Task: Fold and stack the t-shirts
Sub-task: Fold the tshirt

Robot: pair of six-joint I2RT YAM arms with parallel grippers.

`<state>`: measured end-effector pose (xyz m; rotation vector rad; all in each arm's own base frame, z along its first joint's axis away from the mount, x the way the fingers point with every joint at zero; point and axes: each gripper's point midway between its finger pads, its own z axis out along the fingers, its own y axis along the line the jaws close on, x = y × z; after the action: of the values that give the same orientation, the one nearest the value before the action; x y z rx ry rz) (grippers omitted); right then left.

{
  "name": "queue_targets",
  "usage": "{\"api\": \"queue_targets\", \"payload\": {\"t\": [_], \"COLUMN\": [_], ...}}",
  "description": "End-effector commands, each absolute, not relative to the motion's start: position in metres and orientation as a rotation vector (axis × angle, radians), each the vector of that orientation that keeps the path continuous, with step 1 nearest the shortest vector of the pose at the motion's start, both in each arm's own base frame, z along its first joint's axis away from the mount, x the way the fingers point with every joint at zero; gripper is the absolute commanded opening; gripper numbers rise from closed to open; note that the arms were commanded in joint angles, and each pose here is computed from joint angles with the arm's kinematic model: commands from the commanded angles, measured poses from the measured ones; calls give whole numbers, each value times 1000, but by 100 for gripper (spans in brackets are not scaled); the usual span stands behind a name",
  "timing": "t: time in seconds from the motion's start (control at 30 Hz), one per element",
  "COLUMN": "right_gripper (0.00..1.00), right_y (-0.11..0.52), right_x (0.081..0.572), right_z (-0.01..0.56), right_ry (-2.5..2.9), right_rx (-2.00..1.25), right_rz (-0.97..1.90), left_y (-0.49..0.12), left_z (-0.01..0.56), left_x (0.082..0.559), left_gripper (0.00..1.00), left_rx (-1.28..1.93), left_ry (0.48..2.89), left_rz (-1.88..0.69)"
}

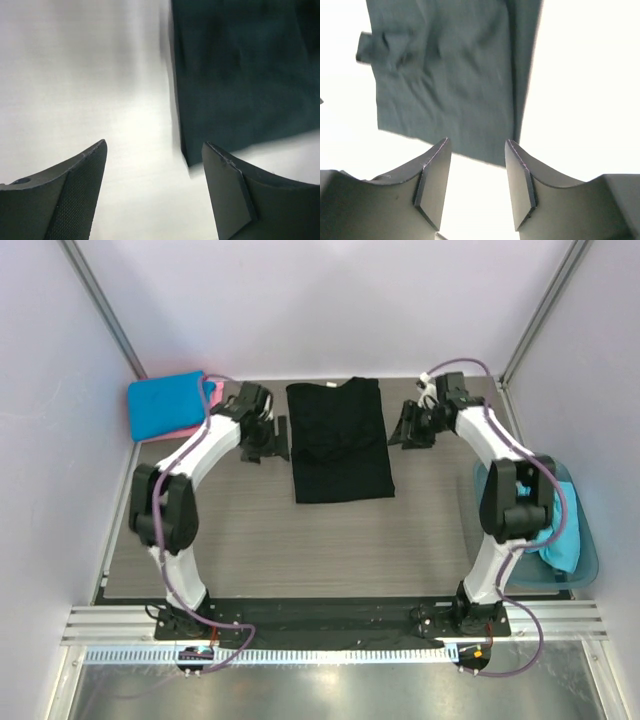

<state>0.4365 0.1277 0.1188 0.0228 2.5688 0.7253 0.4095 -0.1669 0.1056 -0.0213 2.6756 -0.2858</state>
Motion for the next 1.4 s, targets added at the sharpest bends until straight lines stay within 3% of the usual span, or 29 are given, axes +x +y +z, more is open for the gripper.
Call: {"api": "queue_targets", "payload": {"t": [0.0, 0.1, 0.2, 0.6, 1.0, 1.37], "right_gripper": [54, 57, 60, 63, 63, 60], "right_y": [114, 110, 104, 113, 112, 132], "right_x": [390, 365, 360, 342, 345, 345], "right_z": [122, 105, 96, 55, 30, 28], "right_ry": [2604, 2647, 2655, 2706, 2748, 2767], "right_rx": [64, 120, 213, 492, 527, 525], "right_rz": [774, 862, 911, 1172, 1173, 1215], "left_y": [-163, -173, -170, -196, -235, -231], "left_z": [112, 92, 83, 57, 33, 33], "left_x": [356, 337, 338, 339, 344, 347], "left_gripper": [78, 78, 75, 75, 66, 60], "left_rx": [-242, -490, -608, -619, -464, -441], "left_ry": [2776, 2779, 2757, 2823, 2915, 2934], "left_rz": [-563, -942, -1086, -1089, -1048, -979]}}
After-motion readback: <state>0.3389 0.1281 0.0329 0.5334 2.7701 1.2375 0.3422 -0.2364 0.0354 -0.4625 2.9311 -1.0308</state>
